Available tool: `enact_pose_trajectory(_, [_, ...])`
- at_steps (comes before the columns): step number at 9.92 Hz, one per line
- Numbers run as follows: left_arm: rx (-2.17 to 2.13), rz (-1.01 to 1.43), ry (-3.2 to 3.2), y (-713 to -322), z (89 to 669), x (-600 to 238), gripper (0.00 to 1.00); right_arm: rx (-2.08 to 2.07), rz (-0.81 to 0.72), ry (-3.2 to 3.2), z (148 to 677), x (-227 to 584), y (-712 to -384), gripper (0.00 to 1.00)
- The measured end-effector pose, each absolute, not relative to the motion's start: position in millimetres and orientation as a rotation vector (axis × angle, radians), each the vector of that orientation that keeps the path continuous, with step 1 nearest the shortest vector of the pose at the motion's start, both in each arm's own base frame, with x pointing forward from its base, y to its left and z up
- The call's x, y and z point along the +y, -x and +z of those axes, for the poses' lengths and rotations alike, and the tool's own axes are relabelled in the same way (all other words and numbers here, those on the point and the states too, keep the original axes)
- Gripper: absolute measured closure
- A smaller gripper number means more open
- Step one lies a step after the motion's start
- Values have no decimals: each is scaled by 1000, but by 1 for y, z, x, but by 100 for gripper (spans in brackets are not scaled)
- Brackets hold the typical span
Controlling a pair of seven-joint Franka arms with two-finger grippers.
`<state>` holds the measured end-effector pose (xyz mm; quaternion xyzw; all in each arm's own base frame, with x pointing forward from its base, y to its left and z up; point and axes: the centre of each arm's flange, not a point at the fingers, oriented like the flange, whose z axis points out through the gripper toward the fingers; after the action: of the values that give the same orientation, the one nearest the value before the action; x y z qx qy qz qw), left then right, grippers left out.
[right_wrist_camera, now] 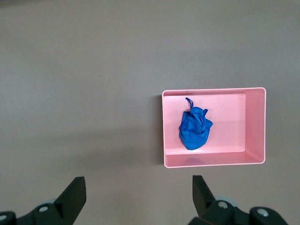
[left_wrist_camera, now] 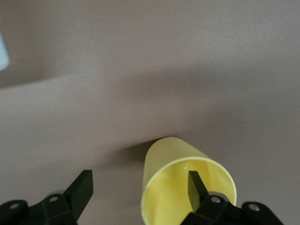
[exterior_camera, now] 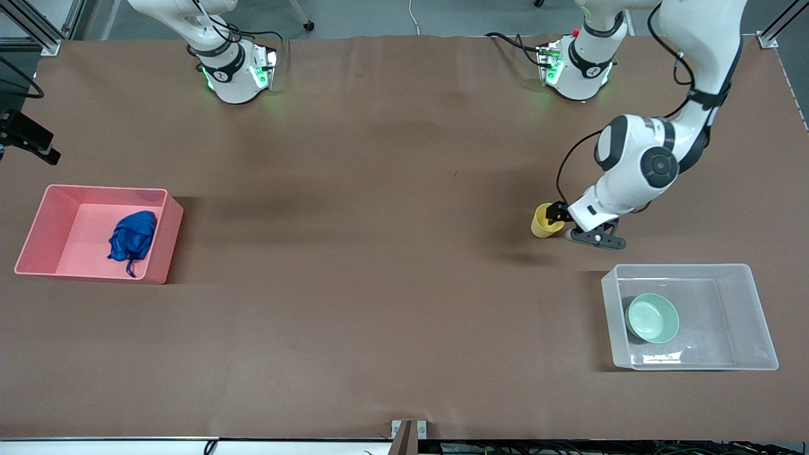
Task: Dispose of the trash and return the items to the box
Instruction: 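Grasp the yellow cup with the left gripper, then carry the yellow cup with the left gripper into the green bowl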
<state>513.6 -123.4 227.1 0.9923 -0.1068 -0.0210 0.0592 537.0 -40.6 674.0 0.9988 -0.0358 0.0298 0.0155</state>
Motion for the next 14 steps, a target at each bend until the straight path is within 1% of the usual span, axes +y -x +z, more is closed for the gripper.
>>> enact_pose_trajectory(1, [-327, -74, -3001, -512, 220, -126, 14, -99, 92, -3106, 674, -41, -537, 0])
enact_pose_trajectory(5, [-341, -79, -3001, -509, 219, -126, 77, -97, 76, -3106, 673, -41, -536, 0])
enact_pose_trajectory(6, [-349, -81, -3002, -509, 225, -126, 90, -98, 54, -3107, 672, -41, -534, 0])
enact_pose_trajectory(7, [-362, -96, -3003, -508, 235, -128, 97, -100, 37, -3108, 671, -42, -533, 0])
enact_pose_trajectory(9, [-410, -66, -3004, -518, 274, -127, 97, -103, 29, -3107, 670, -43, -533, 0])
enact_pose_trajectory(10, [-437, -37, -3002, -534, 300, -120, 97, -104, 26, -3107, 670, -43, -533, 0])
enact_pose_trajectory(14, [-480, 93, -3014, -624, 393, -22, 97, -113, 20, -3106, 669, -46, -532, 0])
